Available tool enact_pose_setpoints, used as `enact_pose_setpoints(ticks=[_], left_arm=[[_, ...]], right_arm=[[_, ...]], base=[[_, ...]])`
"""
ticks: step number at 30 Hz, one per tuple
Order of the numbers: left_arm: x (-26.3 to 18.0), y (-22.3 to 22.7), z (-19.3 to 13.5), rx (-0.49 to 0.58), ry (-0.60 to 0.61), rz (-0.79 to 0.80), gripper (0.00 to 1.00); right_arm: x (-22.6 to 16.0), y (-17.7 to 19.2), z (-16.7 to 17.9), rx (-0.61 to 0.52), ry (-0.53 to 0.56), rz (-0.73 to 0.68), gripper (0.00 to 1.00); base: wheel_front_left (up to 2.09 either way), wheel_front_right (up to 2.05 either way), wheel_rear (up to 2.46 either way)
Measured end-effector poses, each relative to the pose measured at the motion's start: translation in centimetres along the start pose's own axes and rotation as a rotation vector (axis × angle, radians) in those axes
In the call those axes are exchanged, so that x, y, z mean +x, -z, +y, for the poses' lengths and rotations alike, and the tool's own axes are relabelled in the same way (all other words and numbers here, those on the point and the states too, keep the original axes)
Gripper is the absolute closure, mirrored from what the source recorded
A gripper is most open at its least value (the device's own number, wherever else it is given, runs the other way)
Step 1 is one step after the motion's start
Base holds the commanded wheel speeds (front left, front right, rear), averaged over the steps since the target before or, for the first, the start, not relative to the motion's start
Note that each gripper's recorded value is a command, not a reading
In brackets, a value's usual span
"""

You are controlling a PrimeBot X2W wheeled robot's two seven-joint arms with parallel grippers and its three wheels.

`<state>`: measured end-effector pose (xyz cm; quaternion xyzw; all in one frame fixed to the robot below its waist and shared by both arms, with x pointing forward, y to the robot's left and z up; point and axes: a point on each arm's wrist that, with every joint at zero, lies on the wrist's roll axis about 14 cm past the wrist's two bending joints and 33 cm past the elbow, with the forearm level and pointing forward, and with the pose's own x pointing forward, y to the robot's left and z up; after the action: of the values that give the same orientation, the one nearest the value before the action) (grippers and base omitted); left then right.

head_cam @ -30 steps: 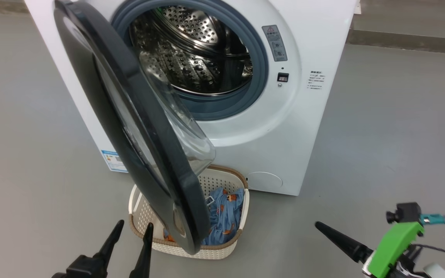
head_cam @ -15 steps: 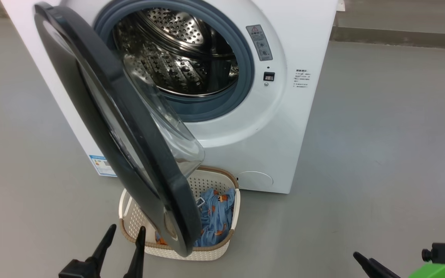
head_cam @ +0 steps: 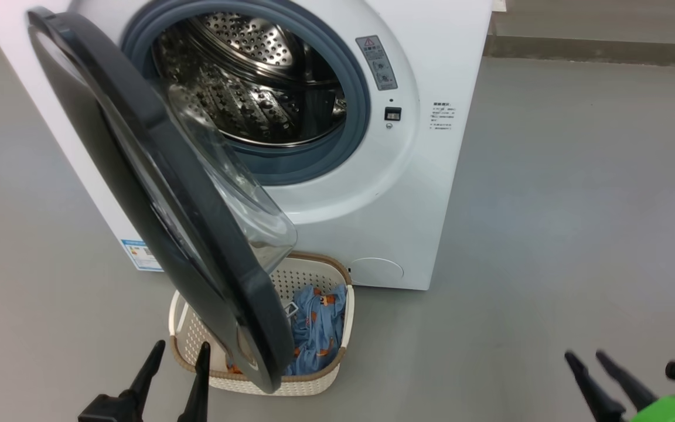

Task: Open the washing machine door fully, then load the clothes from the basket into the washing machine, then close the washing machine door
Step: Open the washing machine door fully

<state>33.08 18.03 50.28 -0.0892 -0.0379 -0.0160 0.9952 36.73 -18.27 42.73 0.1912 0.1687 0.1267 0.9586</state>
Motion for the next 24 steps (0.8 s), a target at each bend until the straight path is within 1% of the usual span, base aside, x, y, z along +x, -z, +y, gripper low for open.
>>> enact_pose_setpoints(ticks=[3, 8, 14, 18, 24], left_arm=[[0.2, 0.2, -0.1, -0.001, 0.004, 0.005, 0.0], [0.3, 0.3, -0.2, -0.001, 0.008, 0.009, 0.0], [0.2, 0.2, -0.1, -0.001, 0.004, 0.006, 0.0], [0.2, 0.1, 0.0, 0.0, 0.001, 0.002, 0.0], [0.1, 0.2, 0.2, -0.005, -0.006, 0.005, 0.0]], right_arm=[[0.5, -2.6, 0.3, -0.058, 0.0, -0.102, 0.0], [-0.6, -3.5, 0.1, -0.155, 0.039, -0.181, 0.0], [-1.6, -5.8, 0.0, -0.202, 0.093, -0.296, 0.0], [-2.1, -6.0, 0.1, -0.22, 0.11, -0.317, 0.0], [-2.7, -5.0, -0.5, -0.242, 0.138, -0.293, 0.0]], base=[[0.0, 0.0, 0.0], [0.0, 0.0, 0.0], [0.0, 0.0, 0.0], [0.0, 0.0, 0.0], [0.0, 0.0, 0.0]])
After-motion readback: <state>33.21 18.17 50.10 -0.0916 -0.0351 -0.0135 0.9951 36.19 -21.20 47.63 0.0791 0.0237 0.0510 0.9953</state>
